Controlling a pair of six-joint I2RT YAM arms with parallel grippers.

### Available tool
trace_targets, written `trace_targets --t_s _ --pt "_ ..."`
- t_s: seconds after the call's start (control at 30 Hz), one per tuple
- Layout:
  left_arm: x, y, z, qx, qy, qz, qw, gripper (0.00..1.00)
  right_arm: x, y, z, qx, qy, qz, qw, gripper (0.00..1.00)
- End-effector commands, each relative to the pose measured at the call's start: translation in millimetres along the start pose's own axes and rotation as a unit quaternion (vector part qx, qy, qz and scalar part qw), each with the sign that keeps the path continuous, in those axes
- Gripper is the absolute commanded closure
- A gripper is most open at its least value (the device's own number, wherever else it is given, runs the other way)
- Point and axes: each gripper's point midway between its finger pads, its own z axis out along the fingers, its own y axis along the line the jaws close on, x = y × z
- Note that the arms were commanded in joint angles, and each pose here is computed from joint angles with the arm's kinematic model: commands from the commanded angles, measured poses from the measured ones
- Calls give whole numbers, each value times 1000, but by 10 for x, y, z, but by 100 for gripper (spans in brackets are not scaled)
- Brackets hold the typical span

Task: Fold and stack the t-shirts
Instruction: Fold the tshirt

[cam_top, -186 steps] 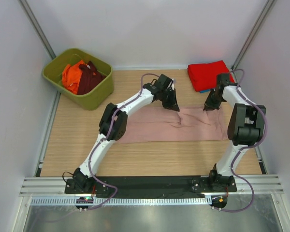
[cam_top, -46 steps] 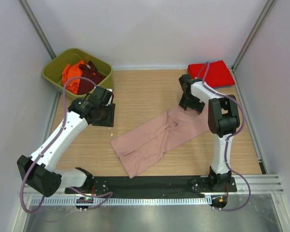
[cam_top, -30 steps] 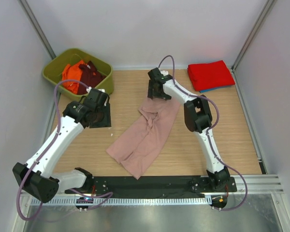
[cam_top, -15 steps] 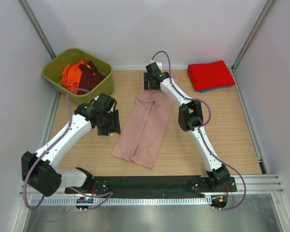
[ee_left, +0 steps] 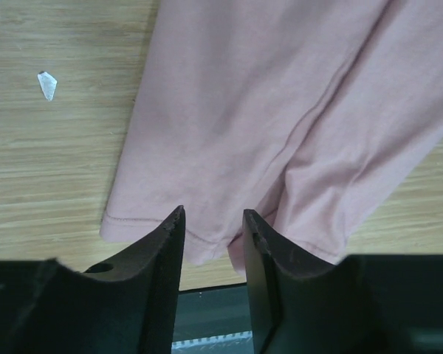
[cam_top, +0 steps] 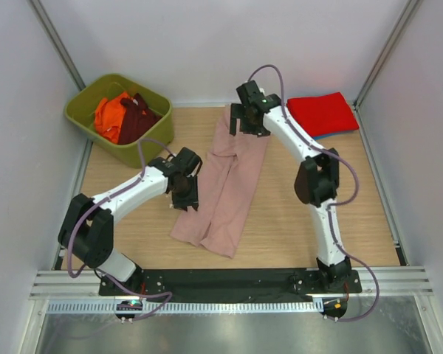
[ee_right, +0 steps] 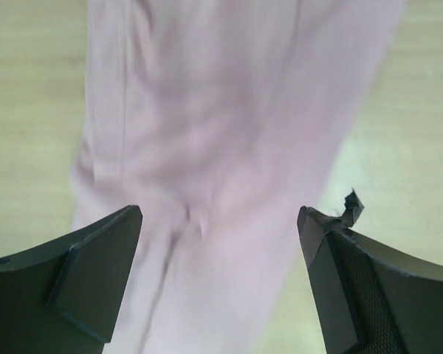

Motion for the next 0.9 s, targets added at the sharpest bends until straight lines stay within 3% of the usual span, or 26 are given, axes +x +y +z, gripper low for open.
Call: trace_targets --t_s 0.0,0.03,0.1,0.17,0.2,0.23,0.27,0.33,0.57,0.7,0.87 --pt "13 65 146 -19 2 -19 1000 64 748 22 -584 -25 95 -17 995 5" --pt "22 59 150 -16 3 -20 1000 65 714 95 -864 -51 66 -19 996 6" --pt "23 54 154 -10 1 -19 1000 68 1328 189 -954 -61 113 -53 990 8" --pt "118 56 167 -2 17 -19 1000 71 1542 298 -1217 -82 111 -48 989 16" --pt "158 74 187 -4 23 -21 999 71 1879 345 -1274 -85 137 -63 985 20" --pt "246 114 227 -7 36 -25 999 71 1967 395 -1314 -93 135 -60 985 31" --pt "297 131 249 -8 44 -28 999 73 2041 445 -1419 -102 130 -44 985 35" --pt "431 132 321 0 64 -45 997 75 2418 561 -1455 -117 149 -54 980 46" --pt "692 146 480 15 101 -79 992 82 3237 802 -1372 -139 208 -46 967 68" --pt "883 209 583 -1 126 -87 988 85 3421 447 -1208 -79 204 -37 975 71" --pt "1005 51 651 2 132 -80 988 84 3531 -75 -1134 5 194 -79 978 71"
